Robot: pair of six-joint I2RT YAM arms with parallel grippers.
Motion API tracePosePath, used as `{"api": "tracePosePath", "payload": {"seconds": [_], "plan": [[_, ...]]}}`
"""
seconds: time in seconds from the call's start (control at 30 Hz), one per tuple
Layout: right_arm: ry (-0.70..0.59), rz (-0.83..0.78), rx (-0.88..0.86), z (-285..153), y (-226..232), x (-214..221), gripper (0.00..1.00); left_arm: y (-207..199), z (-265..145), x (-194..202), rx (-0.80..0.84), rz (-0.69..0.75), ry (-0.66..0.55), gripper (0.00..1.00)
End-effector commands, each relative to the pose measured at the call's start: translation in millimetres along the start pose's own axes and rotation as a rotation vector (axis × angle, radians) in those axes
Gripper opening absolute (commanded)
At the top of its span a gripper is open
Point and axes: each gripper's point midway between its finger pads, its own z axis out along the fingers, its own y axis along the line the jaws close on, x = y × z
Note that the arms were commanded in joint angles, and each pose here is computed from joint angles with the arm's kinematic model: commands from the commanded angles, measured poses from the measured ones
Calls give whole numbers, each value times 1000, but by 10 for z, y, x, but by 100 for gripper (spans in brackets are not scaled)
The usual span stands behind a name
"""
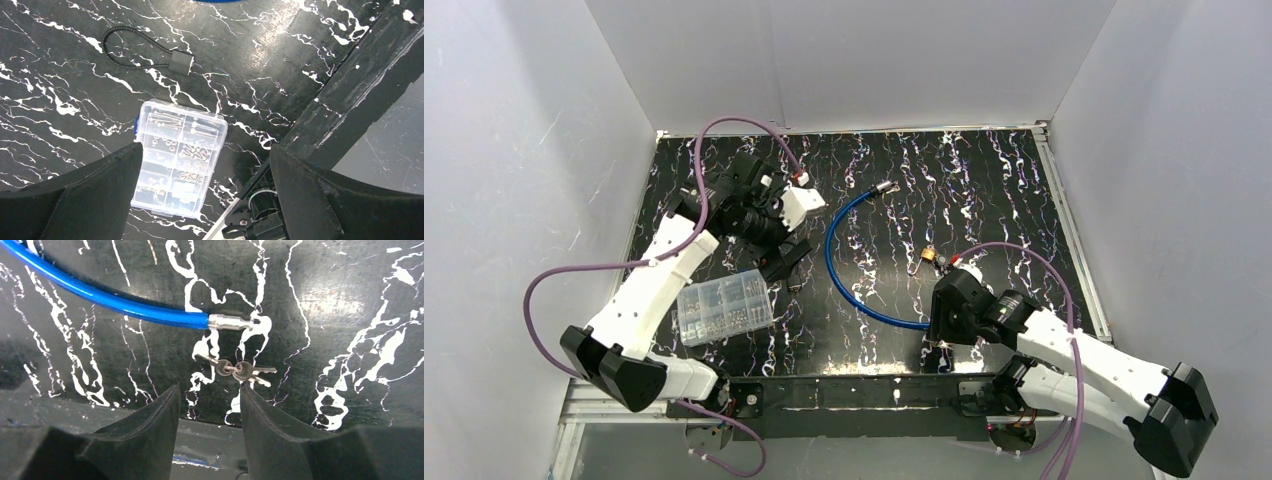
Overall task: Unlock with the key
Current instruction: Place the lock at the center of the board, then pick up the key from the center of the board.
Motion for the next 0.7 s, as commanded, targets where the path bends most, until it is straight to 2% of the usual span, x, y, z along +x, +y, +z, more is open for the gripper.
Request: {"api": "tracePosePath", "payload": {"seconds": [0.0, 0.67], "plan": [[-56, 7, 25, 19, 27, -146, 55, -145, -38, 1, 42, -1, -55, 98], [15, 53, 51, 183, -24, 30, 49, -169, 10, -18, 48, 9, -94, 98]]}}
